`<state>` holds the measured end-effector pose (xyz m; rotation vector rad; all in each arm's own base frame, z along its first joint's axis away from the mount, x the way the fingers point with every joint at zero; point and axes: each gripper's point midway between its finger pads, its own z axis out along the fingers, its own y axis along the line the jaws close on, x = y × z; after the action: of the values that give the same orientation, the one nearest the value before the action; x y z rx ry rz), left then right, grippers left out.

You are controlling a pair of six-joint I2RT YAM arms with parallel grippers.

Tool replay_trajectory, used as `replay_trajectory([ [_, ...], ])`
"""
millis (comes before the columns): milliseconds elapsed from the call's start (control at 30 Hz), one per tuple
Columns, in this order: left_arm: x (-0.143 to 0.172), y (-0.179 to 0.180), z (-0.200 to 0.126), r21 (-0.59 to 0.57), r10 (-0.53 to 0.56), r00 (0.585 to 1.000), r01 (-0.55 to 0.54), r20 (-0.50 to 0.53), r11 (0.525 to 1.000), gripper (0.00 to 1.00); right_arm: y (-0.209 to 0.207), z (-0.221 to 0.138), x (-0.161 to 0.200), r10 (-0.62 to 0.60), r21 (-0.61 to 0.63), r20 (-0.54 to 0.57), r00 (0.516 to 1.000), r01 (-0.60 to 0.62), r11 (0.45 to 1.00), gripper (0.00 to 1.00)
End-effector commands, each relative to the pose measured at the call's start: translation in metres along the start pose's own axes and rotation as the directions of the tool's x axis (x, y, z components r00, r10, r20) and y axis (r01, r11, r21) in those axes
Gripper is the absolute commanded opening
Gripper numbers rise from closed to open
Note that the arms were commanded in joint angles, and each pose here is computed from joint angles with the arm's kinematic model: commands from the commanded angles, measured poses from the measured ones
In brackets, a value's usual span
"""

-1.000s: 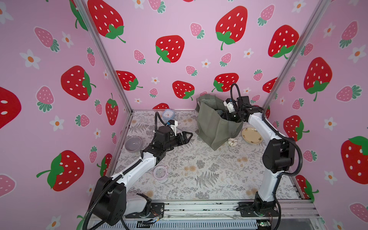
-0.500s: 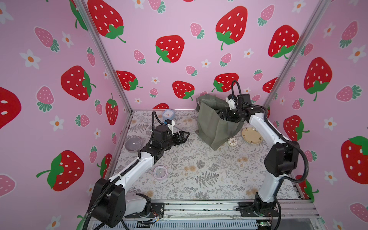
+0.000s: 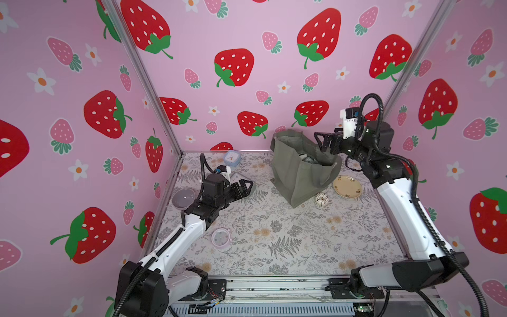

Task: Put the alarm clock into the canvas bag
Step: Place the alarm at the canvas bag, then pick up the alarm from the center of the board.

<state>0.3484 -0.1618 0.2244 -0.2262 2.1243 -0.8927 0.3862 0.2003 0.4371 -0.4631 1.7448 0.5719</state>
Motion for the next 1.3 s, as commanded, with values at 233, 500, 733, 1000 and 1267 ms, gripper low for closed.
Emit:
replay_trajectory([
  [233, -0.009, 0.08, 0.008, -0.03, -0.336, 0.938, 0.34, 0.081, 0.94, 0.87, 0.133, 0.081, 0.133, -0.176, -0.373, -0.273, 0.946, 0.065, 0.926, 1.0],
  [500, -0.01, 0.114, 0.029, -0.011, -0.432, 0.899, 0.434, 0.065, 0.901, 0.86, 0.159, 0.169, 0.203, -0.191, -0.367, -0.408, 0.893, 0.031, 0.93, 0.99],
  [733, -0.015, 0.141, 0.053, -0.039, -0.467, 0.882, 0.47, 0.066, 0.882, 0.8, 0.168, 0.235, 0.26, -0.191, -0.383, -0.494, 0.848, -0.015, 0.923, 0.73],
  [1000, -0.021, 0.151, 0.076, -0.005, -0.462, 0.885, 0.463, 0.054, 0.886, 0.74, 0.175, 0.275, 0.298, -0.17, -0.389, -0.522, 0.836, -0.055, 0.92, 0.64],
  [1267, -0.025, 0.16, 0.094, -0.02, -0.478, 0.878, 0.479, 0.037, 0.878, 0.72, 0.173, 0.292, 0.322, -0.172, -0.383, -0.53, 0.83, -0.054, 0.922, 0.71],
])
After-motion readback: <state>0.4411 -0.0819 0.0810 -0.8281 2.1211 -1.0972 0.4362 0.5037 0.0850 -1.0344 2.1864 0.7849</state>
